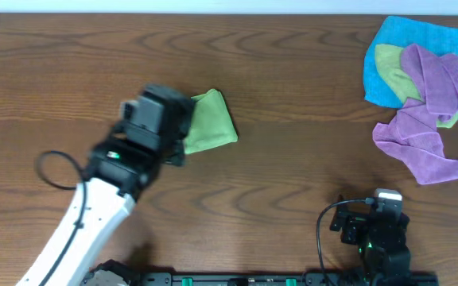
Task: Fold the cloth
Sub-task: 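Move the left gripper to the folded green cloth and grasp it, then carry the green cloth with the left gripper to the table's top left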
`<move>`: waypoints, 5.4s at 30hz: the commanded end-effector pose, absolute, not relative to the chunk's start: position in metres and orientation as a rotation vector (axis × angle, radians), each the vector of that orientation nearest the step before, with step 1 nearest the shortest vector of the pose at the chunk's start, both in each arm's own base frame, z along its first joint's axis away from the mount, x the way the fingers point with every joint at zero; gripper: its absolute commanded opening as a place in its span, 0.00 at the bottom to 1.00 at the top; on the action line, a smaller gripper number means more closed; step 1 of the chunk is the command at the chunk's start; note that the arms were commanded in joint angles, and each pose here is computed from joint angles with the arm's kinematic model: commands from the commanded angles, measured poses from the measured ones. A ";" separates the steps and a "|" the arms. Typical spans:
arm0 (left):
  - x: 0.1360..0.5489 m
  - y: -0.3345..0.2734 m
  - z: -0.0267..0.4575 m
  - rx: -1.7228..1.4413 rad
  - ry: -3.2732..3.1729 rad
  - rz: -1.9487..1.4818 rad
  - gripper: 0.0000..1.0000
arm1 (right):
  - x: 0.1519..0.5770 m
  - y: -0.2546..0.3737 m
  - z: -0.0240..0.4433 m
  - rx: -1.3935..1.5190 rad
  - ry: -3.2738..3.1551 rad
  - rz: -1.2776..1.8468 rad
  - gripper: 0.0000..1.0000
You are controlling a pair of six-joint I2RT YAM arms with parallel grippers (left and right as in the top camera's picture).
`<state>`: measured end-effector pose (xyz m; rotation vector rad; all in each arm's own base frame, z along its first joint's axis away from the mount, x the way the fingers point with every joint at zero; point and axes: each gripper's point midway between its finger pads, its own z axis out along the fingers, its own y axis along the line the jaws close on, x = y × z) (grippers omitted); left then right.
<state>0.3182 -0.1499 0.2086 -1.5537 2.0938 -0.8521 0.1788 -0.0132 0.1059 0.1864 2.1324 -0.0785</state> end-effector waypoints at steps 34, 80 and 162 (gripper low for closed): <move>0.316 -0.166 0.022 -1.801 1.804 -0.562 0.95 | 0.179 -0.011 0.105 0.186 2.130 -0.066 0.99; 0.375 -0.112 0.008 -1.795 1.413 -0.541 0.96 | 0.179 -0.011 0.105 0.186 2.130 -0.066 0.99; 0.638 0.002 0.115 -1.633 1.301 -0.712 0.06 | 0.179 -0.011 0.105 0.186 2.130 -0.066 0.99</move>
